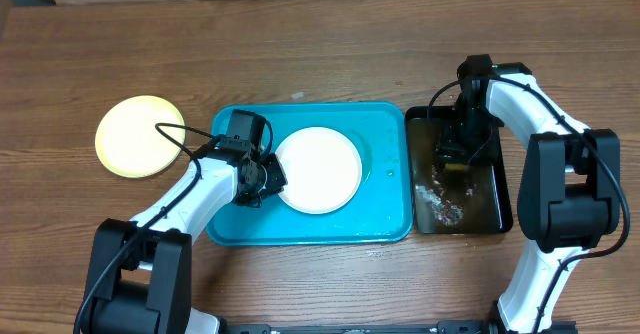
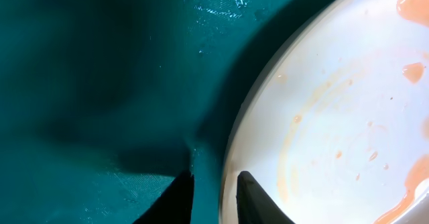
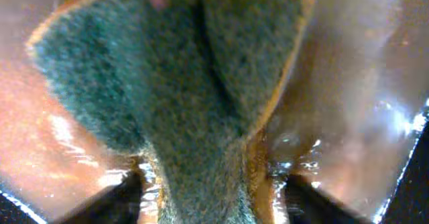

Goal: Clean dirty plates on tray and stack at the side
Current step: 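Return the sponge to the black tray and release it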

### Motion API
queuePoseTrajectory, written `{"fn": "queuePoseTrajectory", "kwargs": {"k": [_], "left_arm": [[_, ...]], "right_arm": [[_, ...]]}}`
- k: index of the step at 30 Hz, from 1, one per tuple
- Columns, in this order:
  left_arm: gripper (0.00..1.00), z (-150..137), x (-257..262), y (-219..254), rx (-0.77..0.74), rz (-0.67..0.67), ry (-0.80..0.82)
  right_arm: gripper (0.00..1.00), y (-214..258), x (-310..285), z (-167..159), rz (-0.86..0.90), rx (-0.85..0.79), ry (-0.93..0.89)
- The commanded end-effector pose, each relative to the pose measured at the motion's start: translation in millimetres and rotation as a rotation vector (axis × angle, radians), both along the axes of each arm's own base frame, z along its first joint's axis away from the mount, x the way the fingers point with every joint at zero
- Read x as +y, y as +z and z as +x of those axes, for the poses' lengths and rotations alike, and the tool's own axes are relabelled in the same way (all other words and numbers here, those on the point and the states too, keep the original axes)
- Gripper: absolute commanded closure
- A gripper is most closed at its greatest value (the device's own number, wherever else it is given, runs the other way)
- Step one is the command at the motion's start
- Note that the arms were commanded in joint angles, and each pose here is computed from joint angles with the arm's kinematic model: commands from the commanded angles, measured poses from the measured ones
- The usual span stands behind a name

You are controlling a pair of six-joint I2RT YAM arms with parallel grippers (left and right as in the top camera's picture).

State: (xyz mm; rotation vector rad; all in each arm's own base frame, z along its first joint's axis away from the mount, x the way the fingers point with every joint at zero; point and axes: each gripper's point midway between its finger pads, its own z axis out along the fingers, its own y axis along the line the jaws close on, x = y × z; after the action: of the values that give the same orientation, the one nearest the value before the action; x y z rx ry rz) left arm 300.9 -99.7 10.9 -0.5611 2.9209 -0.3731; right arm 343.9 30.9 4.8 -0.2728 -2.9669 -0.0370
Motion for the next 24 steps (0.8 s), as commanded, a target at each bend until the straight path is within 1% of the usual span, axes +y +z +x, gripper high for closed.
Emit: {"fn": "queuePoseTrajectory", "kwargs": {"k": [1,6,9,14,15,18,22,24], "left_arm": [[0.75,1.4,0.0,-1.3,-0.001,0.015,-0.008],[0.75,1.2,0.1,-1.3,0.000,0.016,-0.008],[0.79,1.5,1.3,-1.5,-0.002,0.023,-0.007],[0.81,1.3,1.1,-1.5,-0.001,0.022,-0.007],[0.83,0.5,1.4,-1.7,0.002,0.023,-0.006],[0.92,-1.6,1.6,-2.2,0.007,0.028,-0.029],[0.92,-1.9,1.9,-2.3,-0.003,0.039,-0.081],[0.91,-1.8,1.8,-2.2,-0.004,0.038,-0.084]], "right_arm": [[0.24,10.6,-3.6,15.8,-0.008,-0.057,0.000],[0.24,21.7,-2.3,41.2,-0.003,-0.144,0.014],[0.24,21.6,-4.7,47.1,-0.016,-0.169,0.013],[0.30,26.0,0.9,60.5,0.022,-0.218,0.008],[0.30,29.0,1.4,62.3,0.031,-0.222,0.005],[0.28,43.4,-1.5,69.2,0.047,-0.236,-0.011],[0.26,65.1,-13.3,78.0,0.043,-0.256,-0.039],[0.26,75.6,-22.2,83.8,0.041,-0.275,-0.059]]}}
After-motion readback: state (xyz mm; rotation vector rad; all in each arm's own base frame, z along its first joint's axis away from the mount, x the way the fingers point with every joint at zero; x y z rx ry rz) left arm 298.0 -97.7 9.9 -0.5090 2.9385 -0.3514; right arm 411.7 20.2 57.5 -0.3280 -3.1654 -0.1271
